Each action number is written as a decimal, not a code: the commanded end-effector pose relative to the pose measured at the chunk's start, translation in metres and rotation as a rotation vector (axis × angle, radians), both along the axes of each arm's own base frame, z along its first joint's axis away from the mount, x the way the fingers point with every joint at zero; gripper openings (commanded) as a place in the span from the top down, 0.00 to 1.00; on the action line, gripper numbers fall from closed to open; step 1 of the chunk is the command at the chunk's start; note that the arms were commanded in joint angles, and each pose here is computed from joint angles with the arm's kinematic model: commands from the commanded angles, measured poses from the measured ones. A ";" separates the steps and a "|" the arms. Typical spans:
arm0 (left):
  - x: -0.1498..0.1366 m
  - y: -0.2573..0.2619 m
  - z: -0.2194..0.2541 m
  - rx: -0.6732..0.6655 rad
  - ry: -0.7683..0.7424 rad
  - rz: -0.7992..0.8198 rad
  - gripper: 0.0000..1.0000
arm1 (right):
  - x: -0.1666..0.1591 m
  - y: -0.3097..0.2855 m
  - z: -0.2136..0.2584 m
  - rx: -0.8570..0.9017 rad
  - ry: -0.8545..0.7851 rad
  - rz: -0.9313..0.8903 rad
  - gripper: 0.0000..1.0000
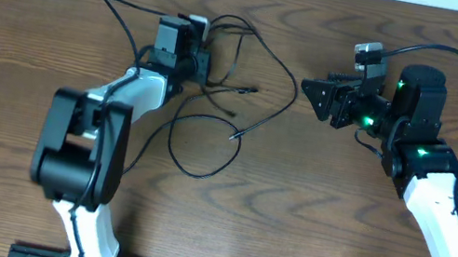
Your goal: Untangle cables
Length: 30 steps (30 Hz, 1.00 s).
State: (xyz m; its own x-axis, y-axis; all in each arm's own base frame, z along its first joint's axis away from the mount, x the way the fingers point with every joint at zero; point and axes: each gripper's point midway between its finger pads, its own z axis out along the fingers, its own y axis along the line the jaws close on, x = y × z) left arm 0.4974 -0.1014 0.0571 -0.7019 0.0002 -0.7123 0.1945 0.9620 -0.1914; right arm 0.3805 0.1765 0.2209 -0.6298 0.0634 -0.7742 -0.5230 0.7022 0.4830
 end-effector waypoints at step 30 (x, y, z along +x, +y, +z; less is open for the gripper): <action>-0.091 0.034 0.226 0.093 -0.308 0.050 0.29 | -0.004 0.007 0.005 0.085 0.078 -0.011 0.35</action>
